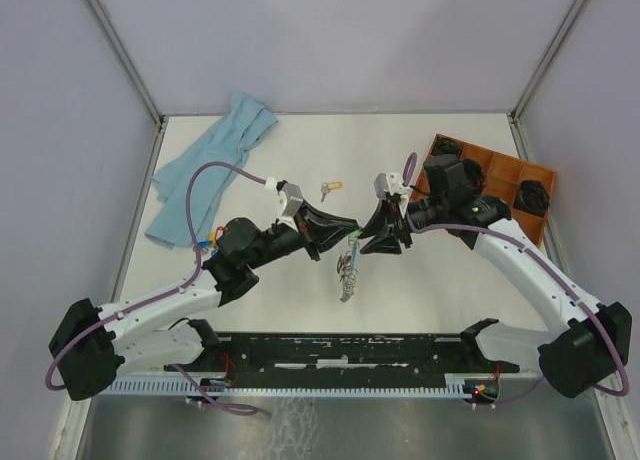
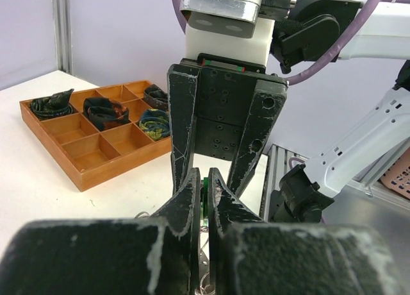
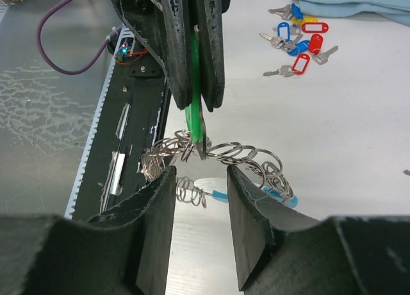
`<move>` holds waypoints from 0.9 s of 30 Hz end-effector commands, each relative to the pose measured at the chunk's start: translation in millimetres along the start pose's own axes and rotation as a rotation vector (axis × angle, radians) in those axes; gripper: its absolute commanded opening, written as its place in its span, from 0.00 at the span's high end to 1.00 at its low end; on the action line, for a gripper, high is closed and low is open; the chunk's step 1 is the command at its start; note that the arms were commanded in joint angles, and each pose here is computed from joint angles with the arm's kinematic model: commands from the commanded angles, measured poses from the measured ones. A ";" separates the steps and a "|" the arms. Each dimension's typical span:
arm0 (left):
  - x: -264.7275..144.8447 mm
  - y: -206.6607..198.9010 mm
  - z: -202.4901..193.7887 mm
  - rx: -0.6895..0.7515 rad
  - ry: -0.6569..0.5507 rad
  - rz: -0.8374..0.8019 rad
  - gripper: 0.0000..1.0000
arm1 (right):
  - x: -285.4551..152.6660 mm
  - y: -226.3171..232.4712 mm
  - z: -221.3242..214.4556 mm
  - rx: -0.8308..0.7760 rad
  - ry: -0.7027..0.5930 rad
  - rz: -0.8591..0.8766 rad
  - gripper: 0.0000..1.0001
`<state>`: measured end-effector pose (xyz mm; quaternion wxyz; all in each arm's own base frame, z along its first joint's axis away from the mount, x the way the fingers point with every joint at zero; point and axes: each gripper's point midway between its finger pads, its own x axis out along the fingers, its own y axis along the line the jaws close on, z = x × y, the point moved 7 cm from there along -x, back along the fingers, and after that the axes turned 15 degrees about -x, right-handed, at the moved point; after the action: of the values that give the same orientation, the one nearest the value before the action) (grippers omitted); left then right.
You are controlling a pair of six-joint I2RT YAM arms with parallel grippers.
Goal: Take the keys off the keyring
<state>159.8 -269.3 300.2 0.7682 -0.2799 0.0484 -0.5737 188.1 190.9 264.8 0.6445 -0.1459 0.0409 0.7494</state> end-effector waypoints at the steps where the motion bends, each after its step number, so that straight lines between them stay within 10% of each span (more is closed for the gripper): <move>1: 0.8 -24.4 34.0 0.014 -0.151 -0.092 0.97 | 0.6 -2.4 11.2 -0.056 -0.067 0.011 0.55; 27: -5.1 -19.6 35.2 0.019 -0.186 -0.044 0.97 | -16.6 3.6 26.7 -0.121 -0.016 -0.010 0.60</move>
<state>159.3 -263.5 304.0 0.7742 -0.2902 0.0325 -0.5616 188.0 186.5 269.8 0.6435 -0.1556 0.0304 0.7488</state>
